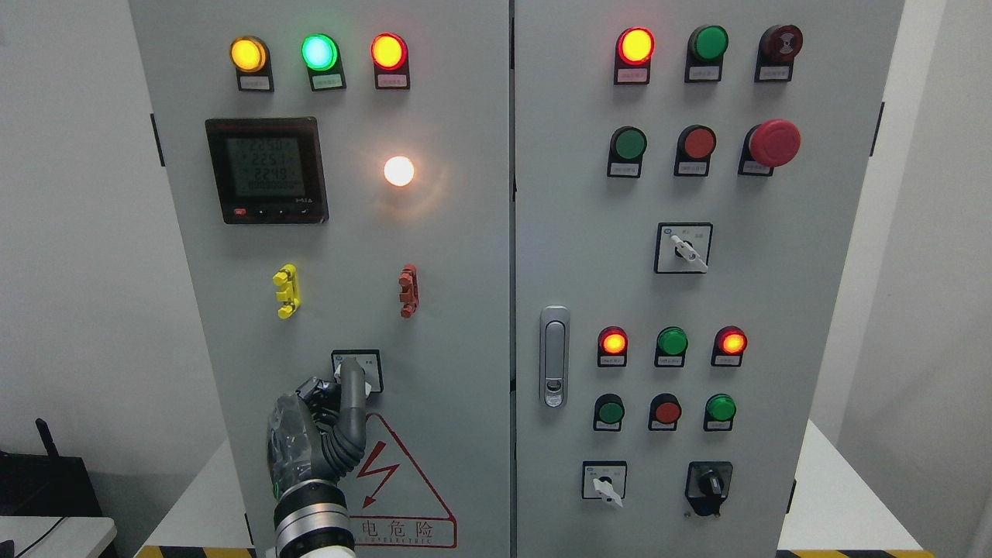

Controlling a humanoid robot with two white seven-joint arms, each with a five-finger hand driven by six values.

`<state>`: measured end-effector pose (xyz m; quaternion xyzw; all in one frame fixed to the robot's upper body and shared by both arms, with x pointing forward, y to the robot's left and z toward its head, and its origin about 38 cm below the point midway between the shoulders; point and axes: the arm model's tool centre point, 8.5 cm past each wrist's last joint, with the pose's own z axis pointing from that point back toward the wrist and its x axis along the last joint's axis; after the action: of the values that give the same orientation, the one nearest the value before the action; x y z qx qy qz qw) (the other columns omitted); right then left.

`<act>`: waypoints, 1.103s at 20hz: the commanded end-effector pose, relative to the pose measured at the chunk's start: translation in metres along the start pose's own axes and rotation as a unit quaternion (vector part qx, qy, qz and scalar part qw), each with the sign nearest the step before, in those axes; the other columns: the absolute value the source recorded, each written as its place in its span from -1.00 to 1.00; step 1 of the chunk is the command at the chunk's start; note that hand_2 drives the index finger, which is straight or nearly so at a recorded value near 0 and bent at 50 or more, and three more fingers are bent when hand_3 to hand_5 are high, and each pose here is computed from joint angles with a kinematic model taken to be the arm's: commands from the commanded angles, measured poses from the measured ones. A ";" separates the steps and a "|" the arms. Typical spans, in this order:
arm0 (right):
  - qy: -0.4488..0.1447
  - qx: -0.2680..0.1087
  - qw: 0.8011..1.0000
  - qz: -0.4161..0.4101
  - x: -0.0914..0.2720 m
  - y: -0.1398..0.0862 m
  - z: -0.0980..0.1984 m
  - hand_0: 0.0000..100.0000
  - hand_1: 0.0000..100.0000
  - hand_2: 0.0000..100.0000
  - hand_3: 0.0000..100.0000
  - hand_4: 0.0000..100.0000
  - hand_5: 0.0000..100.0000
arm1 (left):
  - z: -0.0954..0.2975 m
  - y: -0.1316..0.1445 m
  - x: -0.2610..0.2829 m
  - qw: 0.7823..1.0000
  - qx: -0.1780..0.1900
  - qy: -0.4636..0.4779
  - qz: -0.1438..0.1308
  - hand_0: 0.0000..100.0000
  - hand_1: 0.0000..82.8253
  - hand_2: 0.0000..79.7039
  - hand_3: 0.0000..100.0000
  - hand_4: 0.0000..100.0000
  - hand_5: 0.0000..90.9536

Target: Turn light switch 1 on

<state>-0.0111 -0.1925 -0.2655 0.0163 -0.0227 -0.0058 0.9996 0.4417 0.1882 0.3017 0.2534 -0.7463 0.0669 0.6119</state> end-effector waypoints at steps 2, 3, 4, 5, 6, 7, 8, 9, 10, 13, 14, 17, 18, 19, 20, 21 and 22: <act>0.000 0.002 1.000 -0.003 0.000 0.001 0.000 -0.76 -0.22 -1.00 -1.00 -1.00 -1.00 | 0.001 0.001 0.000 1.000 0.001 -0.002 0.002 -0.58 -0.41 0.76 0.71 0.74 0.79; 0.000 0.002 1.000 -0.003 0.000 0.001 0.000 -0.76 -0.22 -1.00 -1.00 -1.00 -1.00 | 0.002 0.001 0.000 1.000 0.001 -0.002 0.002 -0.59 -0.41 0.76 0.71 0.74 0.79; 0.000 0.002 1.000 -0.003 0.000 0.001 0.000 -0.76 -0.22 -1.00 -1.00 -1.00 -1.00 | 0.002 0.001 0.000 1.000 0.001 -0.002 0.002 -0.59 -0.40 0.76 0.71 0.74 0.79; 0.000 0.002 1.000 -0.003 0.000 0.001 0.000 -0.76 -0.22 -1.00 -1.00 -1.00 -1.00 | 0.002 0.002 -0.001 1.000 0.001 -0.001 0.002 -0.59 -0.39 0.76 0.71 0.74 0.79; 0.000 0.002 1.000 -0.003 0.000 0.001 0.000 -0.76 -0.22 -1.00 -1.00 -1.00 -1.00 | 0.003 0.002 -0.001 1.000 0.001 -0.001 0.002 -0.59 -0.39 0.77 0.71 0.74 0.79; 0.000 0.002 1.000 -0.003 0.000 0.001 0.000 -0.76 -0.22 -1.00 -1.00 -1.00 -1.00 | 0.004 0.002 -0.001 1.000 0.001 -0.001 0.002 -0.59 -0.39 0.77 0.72 0.74 0.80; 0.000 0.002 1.000 -0.003 0.000 0.001 0.000 -0.76 -0.22 -1.00 -1.00 -1.00 -1.00 | 0.004 0.003 -0.002 1.000 0.001 -0.001 0.002 -0.59 -0.38 0.77 0.72 0.74 0.80; 0.000 0.002 1.000 -0.003 0.000 0.001 0.000 -0.76 -0.22 -1.00 -1.00 -1.00 -1.00 | 0.005 0.003 -0.003 1.000 0.001 -0.001 0.002 -0.59 -0.38 0.77 0.72 0.74 0.80; 0.000 0.002 1.000 -0.003 0.000 0.001 0.000 -0.76 -0.22 -1.00 -1.00 -1.00 -1.00 | 0.005 0.003 -0.002 1.000 0.001 -0.001 0.003 -0.59 -0.37 0.77 0.72 0.74 0.80; 0.000 0.002 1.000 -0.003 0.000 0.001 0.000 -0.76 -0.22 -1.00 -1.00 -1.00 -1.00 | 0.009 0.005 -0.004 1.000 0.001 -0.003 0.004 -0.60 -0.36 0.78 0.73 0.75 0.80; 0.000 0.002 1.000 -0.003 0.000 0.001 0.000 -0.76 -0.22 -1.00 -1.00 -1.00 -1.00 | 0.009 0.006 -0.006 1.000 0.002 -0.002 0.003 -0.60 -0.36 0.78 0.73 0.75 0.80; 0.000 0.002 1.000 -0.003 0.000 0.001 0.000 -0.76 -0.22 -1.00 -1.00 -1.00 -1.00 | 0.012 0.007 -0.011 1.000 0.001 0.001 0.001 -0.60 -0.36 0.78 0.73 0.75 0.80; 0.000 0.002 1.000 -0.003 0.000 0.001 0.000 -0.76 -0.22 -1.00 -1.00 -1.00 -1.00 | 0.014 0.009 -0.010 1.000 0.003 -0.003 0.004 -0.60 -0.36 0.79 0.74 0.75 0.80; 0.000 0.002 1.000 -0.003 0.000 0.001 0.000 -0.76 -0.22 -1.00 -1.00 -1.00 -1.00 | 0.017 0.011 -0.011 1.000 0.003 -0.006 0.006 -0.60 -0.36 0.79 0.74 0.75 0.80; 0.000 0.002 1.000 -0.003 0.000 0.001 0.000 -0.76 -0.22 -1.00 -1.00 -1.00 -1.00 | 0.019 0.011 -0.014 1.000 0.002 -0.007 0.005 -0.59 -0.36 0.79 0.74 0.75 0.80; 0.000 0.002 1.000 -0.003 0.000 0.001 0.000 -0.76 -0.22 -1.00 -1.00 -1.00 -1.00 | 0.021 0.012 -0.018 1.000 0.001 -0.008 0.005 -0.60 -0.37 0.79 0.74 0.75 0.80; 0.000 0.002 1.000 -0.003 0.000 0.001 0.000 -0.76 -0.22 -1.00 -1.00 -1.00 -1.00 | 0.024 0.013 -0.022 1.000 0.000 -0.010 0.007 -0.60 -0.37 0.80 0.74 0.75 0.80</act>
<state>-0.0111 -0.1925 -0.2655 0.0163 -0.0227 -0.0059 0.9996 0.4289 0.1911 0.2862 0.2488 -0.7500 0.0659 0.6093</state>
